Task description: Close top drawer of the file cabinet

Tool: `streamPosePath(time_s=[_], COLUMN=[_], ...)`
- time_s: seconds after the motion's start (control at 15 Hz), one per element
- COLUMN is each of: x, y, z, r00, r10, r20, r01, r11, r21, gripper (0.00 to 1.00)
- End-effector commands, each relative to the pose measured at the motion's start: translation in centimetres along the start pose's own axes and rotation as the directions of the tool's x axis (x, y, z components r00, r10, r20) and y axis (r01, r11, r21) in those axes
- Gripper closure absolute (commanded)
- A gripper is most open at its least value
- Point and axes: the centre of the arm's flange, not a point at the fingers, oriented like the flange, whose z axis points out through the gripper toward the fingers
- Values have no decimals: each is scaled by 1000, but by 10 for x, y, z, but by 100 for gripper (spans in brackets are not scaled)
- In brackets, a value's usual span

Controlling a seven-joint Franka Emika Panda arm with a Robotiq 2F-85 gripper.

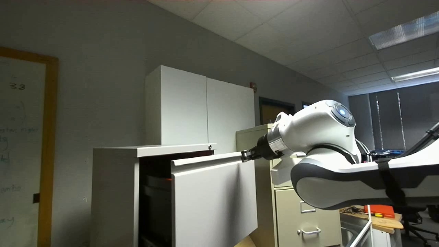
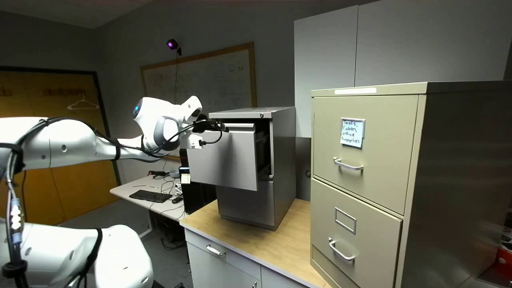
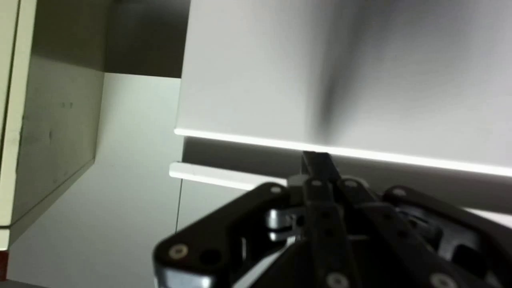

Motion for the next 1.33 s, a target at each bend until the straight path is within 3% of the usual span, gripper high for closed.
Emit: streamPosePath(time_s=[0.0, 0.33, 0.53, 0.93, 1.27], x=[14, 24, 39, 69, 90], y=[-7, -14, -16, -34, -47], z=[5, 33, 48, 87, 136], r00=[1000, 993, 991, 987, 974], r10=[10, 62, 66, 31, 25], r20=[-4, 104, 114, 159, 227], r01=[-10, -91, -105, -107, -143], r11=[995, 949, 916, 862, 842], r21=[104, 302, 387, 495, 520], gripper=[100, 100, 100, 100, 100])
